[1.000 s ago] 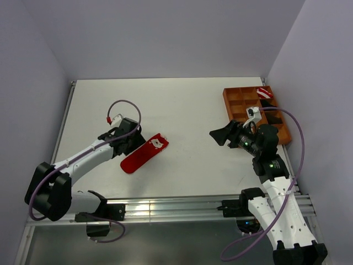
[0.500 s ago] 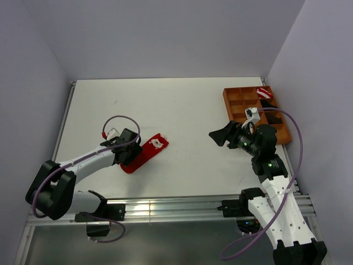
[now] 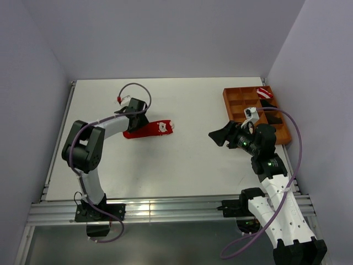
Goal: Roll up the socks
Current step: Move the sock to the center of the board.
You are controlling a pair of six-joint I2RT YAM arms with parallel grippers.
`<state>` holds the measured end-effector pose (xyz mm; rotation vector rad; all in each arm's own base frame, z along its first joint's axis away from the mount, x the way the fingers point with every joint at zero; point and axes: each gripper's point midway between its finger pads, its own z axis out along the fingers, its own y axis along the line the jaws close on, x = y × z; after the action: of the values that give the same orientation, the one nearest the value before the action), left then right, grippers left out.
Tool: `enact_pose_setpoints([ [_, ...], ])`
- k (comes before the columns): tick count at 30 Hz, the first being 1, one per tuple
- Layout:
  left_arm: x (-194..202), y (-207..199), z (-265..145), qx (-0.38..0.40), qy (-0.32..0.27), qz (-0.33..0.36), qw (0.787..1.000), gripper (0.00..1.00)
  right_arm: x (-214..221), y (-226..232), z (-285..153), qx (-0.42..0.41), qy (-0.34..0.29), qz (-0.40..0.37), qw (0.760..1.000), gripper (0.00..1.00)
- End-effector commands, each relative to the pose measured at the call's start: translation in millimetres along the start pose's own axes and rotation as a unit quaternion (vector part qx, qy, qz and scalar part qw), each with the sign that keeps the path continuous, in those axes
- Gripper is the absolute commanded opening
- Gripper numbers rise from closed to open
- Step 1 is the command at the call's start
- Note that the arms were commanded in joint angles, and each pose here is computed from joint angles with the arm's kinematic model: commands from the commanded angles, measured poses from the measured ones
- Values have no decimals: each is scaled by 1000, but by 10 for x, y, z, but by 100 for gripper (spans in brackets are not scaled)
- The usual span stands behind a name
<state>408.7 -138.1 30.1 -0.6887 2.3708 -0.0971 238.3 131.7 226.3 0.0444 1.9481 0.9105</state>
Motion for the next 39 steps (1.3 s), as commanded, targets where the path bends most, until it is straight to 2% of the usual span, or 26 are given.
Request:
enact_pose_setpoints([
  [1, -339, -273, 13, 26, -48, 117, 992, 69, 6, 50, 14, -18, -1, -19, 1000, 83],
  [4, -493, -612, -292, 71, -87, 166, 980, 72, 10, 43, 5, -17, -2, -22, 1000, 83],
  [8, -325, -1024, -631, 113, -98, 207, 967, 70, 26, 34, 12, -18, -3, -17, 1000, 82],
  [10, -97, -1257, -736, 146, -86, 221, 960, 69, 43, 32, 20, -19, 0, -15, 1000, 82],
  [13, 145, -1460, -735, 172, -71, 230, 955, 68, 49, 33, 11, -19, 0, -14, 1000, 82],
  [22, 706, -1594, -402, 184, -23, 278, 942, 64, 117, 9, -18, -17, 0, -7, 1000, 82],
  [26, 1023, -1540, -386, 196, -3, 303, 933, 62, 154, -20, -10, -13, 4, -2, 1000, 82],
  [30, 1274, -1213, -387, 173, 19, 311, 934, 59, 173, -27, -28, -10, 5, 1, 1000, 82],
  [32, 1281, -1130, -506, 177, 16, 302, 937, 58, 173, -30, -37, -8, 4, 1, 1000, 81],
  [33, 1383, -912, -479, 161, 26, 310, 937, 57, 173, -33, -41, -6, 3, 1, 1000, 82],
  [35, 1364, -813, -623, 165, 18, 306, 937, 57, 177, -38, -52, -4, 3, 1, 1000, 82],
  [36, 1422, -617, -613, 148, 21, 314, 937, 57, 179, -36, -57, -4, 3, 1, 1000, 81],
  [39, 1369, -520, -812, 150, -3, 328, 933, 59, 203, -48, -50, -4, 5, 3, 1000, 81],
])
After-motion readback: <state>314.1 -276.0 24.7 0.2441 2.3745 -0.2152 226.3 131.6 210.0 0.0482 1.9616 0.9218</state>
